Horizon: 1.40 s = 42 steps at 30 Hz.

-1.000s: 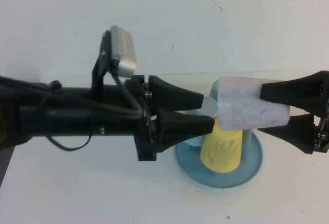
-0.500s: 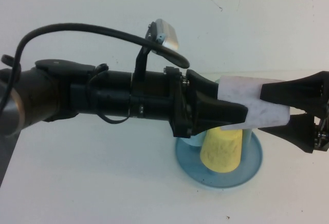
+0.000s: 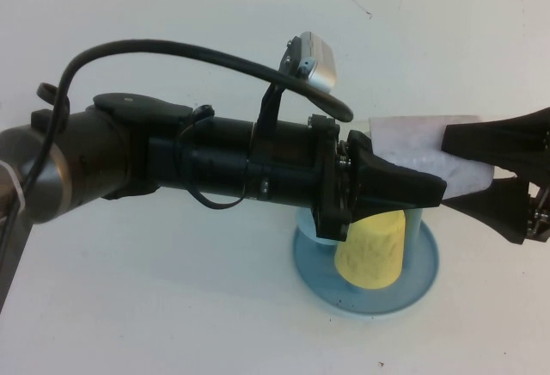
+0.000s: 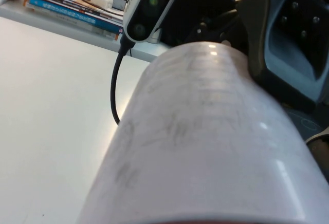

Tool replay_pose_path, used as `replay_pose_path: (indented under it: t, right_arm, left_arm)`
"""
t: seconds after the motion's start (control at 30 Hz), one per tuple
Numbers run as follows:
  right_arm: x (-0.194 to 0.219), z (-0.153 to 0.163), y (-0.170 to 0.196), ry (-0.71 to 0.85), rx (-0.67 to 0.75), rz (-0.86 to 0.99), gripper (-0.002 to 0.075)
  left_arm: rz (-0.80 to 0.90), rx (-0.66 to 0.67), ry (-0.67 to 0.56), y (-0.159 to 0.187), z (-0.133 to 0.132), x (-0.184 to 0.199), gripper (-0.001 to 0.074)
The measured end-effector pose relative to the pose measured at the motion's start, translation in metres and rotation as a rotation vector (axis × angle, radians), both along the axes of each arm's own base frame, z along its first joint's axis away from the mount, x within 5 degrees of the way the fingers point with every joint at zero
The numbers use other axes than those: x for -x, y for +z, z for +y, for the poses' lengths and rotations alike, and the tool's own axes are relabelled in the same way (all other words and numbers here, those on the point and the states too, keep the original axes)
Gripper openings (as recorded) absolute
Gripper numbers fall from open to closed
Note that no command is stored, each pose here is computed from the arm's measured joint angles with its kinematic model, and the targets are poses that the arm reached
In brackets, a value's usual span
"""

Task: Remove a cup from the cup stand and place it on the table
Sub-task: Hand over the cup

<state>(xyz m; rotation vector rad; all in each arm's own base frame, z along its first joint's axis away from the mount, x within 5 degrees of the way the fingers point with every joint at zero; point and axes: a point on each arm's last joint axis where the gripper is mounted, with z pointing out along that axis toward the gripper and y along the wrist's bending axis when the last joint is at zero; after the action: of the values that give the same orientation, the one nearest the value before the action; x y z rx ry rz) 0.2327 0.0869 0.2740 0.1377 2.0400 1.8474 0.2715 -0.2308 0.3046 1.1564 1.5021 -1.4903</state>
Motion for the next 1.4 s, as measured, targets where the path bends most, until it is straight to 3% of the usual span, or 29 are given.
replay_pose_path:
  t: [0.7,0.87,1.07,1.4]
  right_arm:
    - [-0.001,0.0,0.001,0.006,0.07,-0.216,0.0584]
    - [0.001,0.0,-0.001,0.024,0.103,-0.247,0.0664]
    - [0.001,0.0,-0.002,0.025,0.106,-0.239,0.0689]
    - [0.003,-0.007,0.005,-0.005,0.12,-0.267,0.0692]
  left_arm:
    - [-0.042,-0.004,-0.001,0.0,0.0,0.0,0.0038]
    - [-0.03,-0.001,-0.004,0.001,-0.002,0.001,0.0035]
    - [-0.01,-0.002,-0.002,0.002,-0.002,0.0,0.0027]
    - [0.011,-0.13,0.028,0.011,0.027,-0.001,0.0024]
